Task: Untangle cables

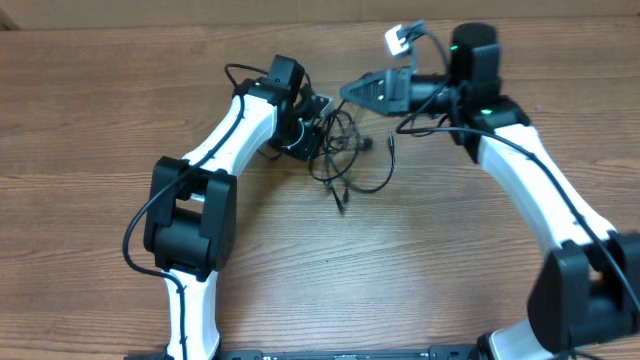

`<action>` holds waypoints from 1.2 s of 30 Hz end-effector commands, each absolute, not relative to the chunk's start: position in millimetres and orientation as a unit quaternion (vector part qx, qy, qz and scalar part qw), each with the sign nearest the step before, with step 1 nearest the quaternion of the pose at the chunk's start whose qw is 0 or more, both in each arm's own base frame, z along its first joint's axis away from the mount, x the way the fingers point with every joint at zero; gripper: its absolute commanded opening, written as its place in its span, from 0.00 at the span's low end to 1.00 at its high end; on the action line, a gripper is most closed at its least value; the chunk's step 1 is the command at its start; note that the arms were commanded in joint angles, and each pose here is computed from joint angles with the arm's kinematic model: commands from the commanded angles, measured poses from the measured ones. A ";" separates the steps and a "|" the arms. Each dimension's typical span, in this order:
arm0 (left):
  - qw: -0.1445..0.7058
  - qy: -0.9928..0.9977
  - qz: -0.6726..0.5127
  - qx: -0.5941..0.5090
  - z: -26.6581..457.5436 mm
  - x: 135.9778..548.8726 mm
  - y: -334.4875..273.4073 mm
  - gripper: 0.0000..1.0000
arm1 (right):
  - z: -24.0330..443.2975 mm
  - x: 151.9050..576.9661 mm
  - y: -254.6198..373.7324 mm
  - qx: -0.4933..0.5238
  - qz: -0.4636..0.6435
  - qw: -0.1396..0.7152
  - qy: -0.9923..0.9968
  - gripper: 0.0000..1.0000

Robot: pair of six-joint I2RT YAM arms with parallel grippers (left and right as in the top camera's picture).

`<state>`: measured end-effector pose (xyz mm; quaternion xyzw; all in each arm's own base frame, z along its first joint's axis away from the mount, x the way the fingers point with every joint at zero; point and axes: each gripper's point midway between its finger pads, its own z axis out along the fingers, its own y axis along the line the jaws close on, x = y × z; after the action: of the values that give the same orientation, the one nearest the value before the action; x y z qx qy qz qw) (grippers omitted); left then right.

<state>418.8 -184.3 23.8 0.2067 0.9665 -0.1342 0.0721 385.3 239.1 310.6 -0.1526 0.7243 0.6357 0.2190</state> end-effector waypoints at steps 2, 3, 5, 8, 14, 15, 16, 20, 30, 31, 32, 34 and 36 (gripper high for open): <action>0.070 0.990 0.060 0.110 2.2 427.9 -118.7 0.04 | 388.7 343.7 219.6 -0.216 0.658 0.245 0.679 0.04; 0.073 0.989 0.070 0.105 3.8 428.6 -115.3 0.04 | 390.5 343.7 216.3 -0.212 0.657 0.246 0.680 0.04; 0.076 0.989 0.066 0.105 7.4 429.1 -116.4 0.04 | 390.2 345.1 210.2 -0.201 0.656 0.246 0.685 0.04; 0.079 0.990 0.054 0.106 11.2 429.0 -120.3 0.04 | 385.1 345.2 208.8 -0.191 0.656 0.236 0.691 0.04; 0.077 0.990 0.078 0.084 12.9 429.4 -105.4 0.04 | 366.7 359.6 188.6 -0.141 0.638 0.241 0.718 0.04; 0.078 0.991 0.075 0.083 13.6 429.7 -105.0 0.04 | 358.1 366.1 181.9 -0.113 0.628 0.241 0.731 0.04; 0.078 0.991 0.069 0.084 14.5 429.7 -106.2 0.04 | 344.0 373.8 172.4 -0.075 0.609 0.240 0.752 0.04; 0.083 0.991 0.063 0.085 20.1 430.9 -107.1 0.04 | 264.9 389.3 122.3 0.066 0.460 0.229 0.855 0.04; 0.092 0.987 0.129 0.014 27.7 433.3 -69.3 0.04 | 163.0 309.3 -45.4 0.309 -0.070 0.125 0.940 0.04; 0.090 0.987 0.130 0.008 27.7 433.1 -66.2 0.04 | 163.1 305.2 -49.4 0.320 -0.082 0.122 0.936 0.04; 0.089 0.988 0.126 0.006 27.2 433.0 -65.3 0.04 | 163.0 303.2 -50.5 0.327 -0.086 0.119 0.934 0.04; 0.086 0.989 0.122 0.005 26.8 432.6 -64.7 0.04 | 162.4 301.9 -49.7 0.330 -0.084 0.116 0.933 0.04; 0.084 0.989 0.118 0.007 26.1 432.0 -65.2 0.04 | 161.0 299.8 -48.4 0.341 -0.081 0.112 0.930 0.04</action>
<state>428.2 -76.7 11.7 0.0339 0.9915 0.1071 0.0656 300.4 -28.4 150.4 0.3086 0.9470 -0.0311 0.0833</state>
